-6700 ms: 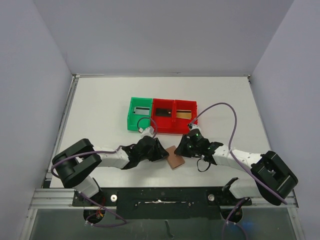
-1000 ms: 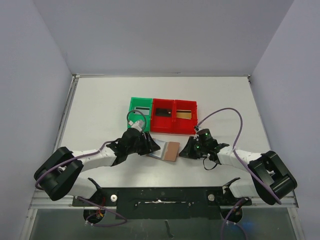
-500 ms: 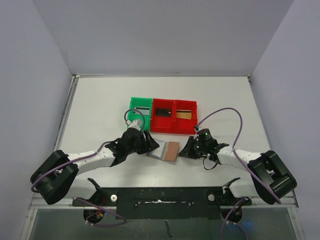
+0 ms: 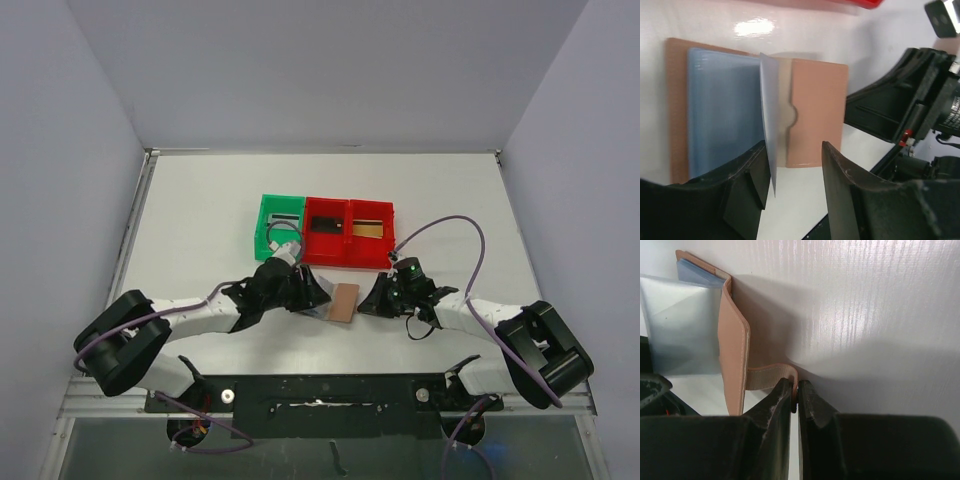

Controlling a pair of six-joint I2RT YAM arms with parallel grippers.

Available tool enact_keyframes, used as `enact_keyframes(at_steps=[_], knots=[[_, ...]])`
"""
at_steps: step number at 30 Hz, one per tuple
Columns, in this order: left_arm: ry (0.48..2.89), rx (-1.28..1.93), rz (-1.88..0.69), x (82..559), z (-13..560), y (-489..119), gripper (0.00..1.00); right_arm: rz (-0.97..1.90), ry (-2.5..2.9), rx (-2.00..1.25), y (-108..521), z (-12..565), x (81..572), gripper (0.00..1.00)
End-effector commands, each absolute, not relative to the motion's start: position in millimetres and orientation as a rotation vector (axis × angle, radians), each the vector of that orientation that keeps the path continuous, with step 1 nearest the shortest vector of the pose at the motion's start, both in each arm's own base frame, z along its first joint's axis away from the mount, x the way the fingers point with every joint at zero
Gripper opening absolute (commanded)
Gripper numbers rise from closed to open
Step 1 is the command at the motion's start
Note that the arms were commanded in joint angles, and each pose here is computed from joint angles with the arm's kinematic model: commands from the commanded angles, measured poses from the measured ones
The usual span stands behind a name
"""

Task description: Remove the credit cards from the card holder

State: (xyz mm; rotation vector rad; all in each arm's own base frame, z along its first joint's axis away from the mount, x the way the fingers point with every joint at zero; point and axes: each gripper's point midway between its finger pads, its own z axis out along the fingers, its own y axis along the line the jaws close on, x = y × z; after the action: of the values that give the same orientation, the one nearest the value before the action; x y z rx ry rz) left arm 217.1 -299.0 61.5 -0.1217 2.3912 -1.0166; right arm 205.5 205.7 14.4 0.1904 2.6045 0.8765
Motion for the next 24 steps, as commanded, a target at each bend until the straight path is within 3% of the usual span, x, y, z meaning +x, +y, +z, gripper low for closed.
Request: enact_keyframes(at_steps=[1,5,15,17,20,24], knots=[[2.228,0.061,-1.252,218.9,110.1,-349.3,0.42,0.865,2.561,0.194,205.5,22.3,216.4,0.00],[2.229,0.153,-1.275,208.9,109.0,-371.8,0.42,0.880,2.546,0.195,206.7,28.1,217.0,0.04],[2.320,0.116,-1.217,202.7,68.5,-370.8,0.37,0.784,2.445,0.221,190.2,73.6,230.9,0.39],[2.335,0.125,-1.216,200.0,63.4,-370.4,0.37,0.766,2.414,0.219,187.0,87.6,234.8,0.42],[2.335,0.134,-1.233,196.5,62.6,-372.7,0.36,0.784,2.364,0.196,189.6,109.0,240.7,0.39],[2.336,0.117,-1.251,193.3,61.7,-371.5,0.36,0.886,2.333,0.119,208.3,126.9,246.8,0.20]])
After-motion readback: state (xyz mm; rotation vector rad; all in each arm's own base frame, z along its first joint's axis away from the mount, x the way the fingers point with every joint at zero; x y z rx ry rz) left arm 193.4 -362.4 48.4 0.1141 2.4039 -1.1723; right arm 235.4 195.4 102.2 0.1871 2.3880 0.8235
